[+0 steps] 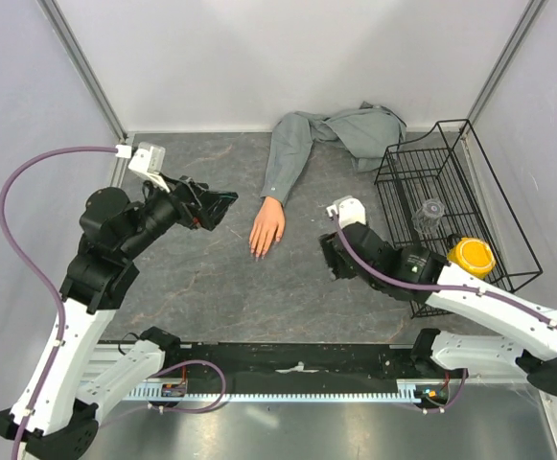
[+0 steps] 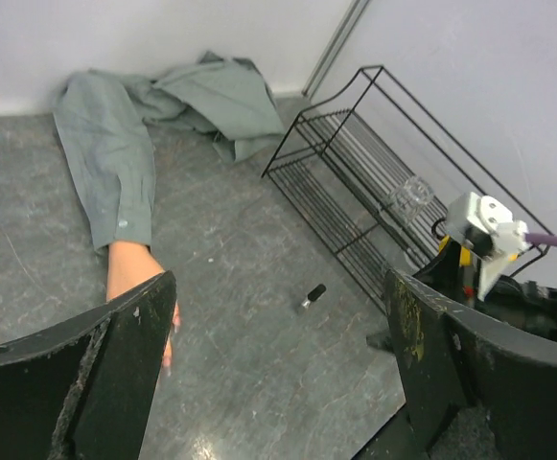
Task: Paint the nails
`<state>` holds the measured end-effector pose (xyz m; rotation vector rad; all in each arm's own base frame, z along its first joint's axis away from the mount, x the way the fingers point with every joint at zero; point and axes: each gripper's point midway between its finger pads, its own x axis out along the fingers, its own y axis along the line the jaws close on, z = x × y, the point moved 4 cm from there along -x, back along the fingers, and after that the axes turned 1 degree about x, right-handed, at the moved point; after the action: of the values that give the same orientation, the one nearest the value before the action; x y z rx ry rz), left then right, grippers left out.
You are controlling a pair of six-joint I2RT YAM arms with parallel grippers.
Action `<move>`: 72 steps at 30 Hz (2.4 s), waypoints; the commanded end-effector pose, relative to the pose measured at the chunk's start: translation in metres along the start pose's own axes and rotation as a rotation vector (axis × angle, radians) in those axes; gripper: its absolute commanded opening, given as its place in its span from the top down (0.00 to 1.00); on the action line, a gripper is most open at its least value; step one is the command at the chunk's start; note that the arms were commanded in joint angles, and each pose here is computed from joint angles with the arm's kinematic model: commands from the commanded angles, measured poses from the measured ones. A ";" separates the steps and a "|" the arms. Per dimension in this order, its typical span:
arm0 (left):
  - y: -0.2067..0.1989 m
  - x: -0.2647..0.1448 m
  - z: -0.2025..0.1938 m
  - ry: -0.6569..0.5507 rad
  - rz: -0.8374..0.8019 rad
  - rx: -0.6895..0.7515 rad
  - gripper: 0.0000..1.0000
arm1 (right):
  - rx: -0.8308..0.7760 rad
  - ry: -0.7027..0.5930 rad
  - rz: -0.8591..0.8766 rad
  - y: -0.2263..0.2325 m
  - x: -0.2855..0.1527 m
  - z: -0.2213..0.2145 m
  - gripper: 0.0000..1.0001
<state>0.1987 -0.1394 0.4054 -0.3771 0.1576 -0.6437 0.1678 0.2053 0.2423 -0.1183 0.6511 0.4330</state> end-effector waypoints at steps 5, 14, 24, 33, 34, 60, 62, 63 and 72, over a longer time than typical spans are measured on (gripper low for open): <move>-0.001 0.004 -0.015 0.038 -0.044 -0.038 0.07 | 0.264 0.059 -0.210 -0.077 0.054 -0.033 0.31; 0.001 0.004 -0.031 0.072 -0.062 -0.064 0.07 | 0.298 0.192 -0.236 -0.085 0.109 -0.059 0.41; 0.006 0.013 -0.045 0.107 -0.075 -0.076 0.07 | 0.271 0.226 -0.297 -0.096 0.126 -0.071 0.51; 0.008 0.021 -0.057 0.156 -0.093 -0.088 0.09 | 0.249 0.236 -0.323 -0.100 0.131 -0.078 0.59; 0.008 0.022 -0.058 0.159 -0.099 -0.086 0.09 | 0.245 0.237 -0.324 -0.101 0.132 -0.078 0.62; -0.022 0.041 -0.135 0.009 -0.666 0.612 0.30 | 0.275 0.023 0.157 0.050 0.016 0.075 1.00; -0.022 0.042 -0.140 0.019 -0.679 0.619 0.31 | 0.262 0.023 0.177 0.062 0.012 0.078 1.00; -0.021 0.042 -0.142 0.020 -0.682 0.620 0.31 | 0.260 0.024 0.185 0.065 0.010 0.079 1.00; -0.017 0.042 -0.155 0.048 -0.688 0.621 0.37 | 0.263 -0.002 0.229 0.086 -0.002 0.084 1.00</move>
<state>0.1807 -0.2207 0.2653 0.1500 -0.0651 -1.3157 0.1770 0.2957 0.2916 0.1473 0.7578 0.5553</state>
